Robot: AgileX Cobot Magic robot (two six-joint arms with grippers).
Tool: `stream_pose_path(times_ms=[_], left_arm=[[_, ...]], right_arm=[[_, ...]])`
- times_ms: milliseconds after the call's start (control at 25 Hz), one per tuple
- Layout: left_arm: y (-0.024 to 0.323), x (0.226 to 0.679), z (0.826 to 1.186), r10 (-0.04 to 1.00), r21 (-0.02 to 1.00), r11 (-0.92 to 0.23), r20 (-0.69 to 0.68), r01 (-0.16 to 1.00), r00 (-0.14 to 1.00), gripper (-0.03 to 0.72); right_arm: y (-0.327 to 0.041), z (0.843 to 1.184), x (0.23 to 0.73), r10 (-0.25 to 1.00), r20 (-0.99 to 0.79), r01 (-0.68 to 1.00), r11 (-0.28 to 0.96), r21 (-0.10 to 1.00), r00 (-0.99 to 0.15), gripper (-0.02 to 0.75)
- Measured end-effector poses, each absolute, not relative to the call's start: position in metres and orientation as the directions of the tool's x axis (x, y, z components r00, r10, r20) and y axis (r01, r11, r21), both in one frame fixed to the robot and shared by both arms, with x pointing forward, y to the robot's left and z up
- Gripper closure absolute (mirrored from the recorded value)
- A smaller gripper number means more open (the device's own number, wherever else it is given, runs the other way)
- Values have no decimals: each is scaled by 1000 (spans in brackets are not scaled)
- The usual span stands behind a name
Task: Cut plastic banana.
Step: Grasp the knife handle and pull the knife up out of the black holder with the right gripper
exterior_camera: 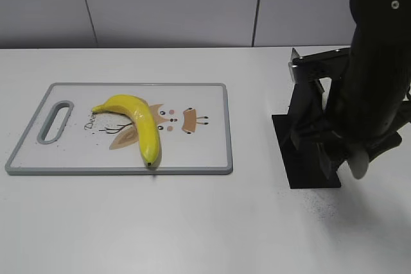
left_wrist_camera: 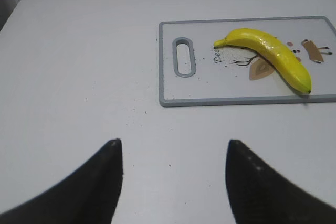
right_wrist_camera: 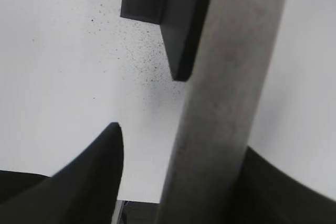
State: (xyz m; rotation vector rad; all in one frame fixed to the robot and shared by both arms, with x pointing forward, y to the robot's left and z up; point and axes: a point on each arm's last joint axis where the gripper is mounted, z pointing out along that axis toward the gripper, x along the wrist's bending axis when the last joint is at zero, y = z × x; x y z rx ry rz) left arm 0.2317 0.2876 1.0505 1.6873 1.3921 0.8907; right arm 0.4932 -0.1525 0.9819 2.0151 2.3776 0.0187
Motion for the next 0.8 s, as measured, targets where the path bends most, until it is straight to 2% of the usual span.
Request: stream_pose_path(times_ms=[200,560,800], left_arm=[[288,232,1050,986,883,-117,47,455,162,106],[288,232,1050,986,883,-117,47,455,162,106],[288,232,1050,986,883,-117,47,455,162,106]], right_arm=[[-156,982,494,993,-38,994,111,23,-111,563],[-158,983,494,996,-47,996,80,27,-79,573],[-162,999,489,996,-31,994,85,68,-83,575]])
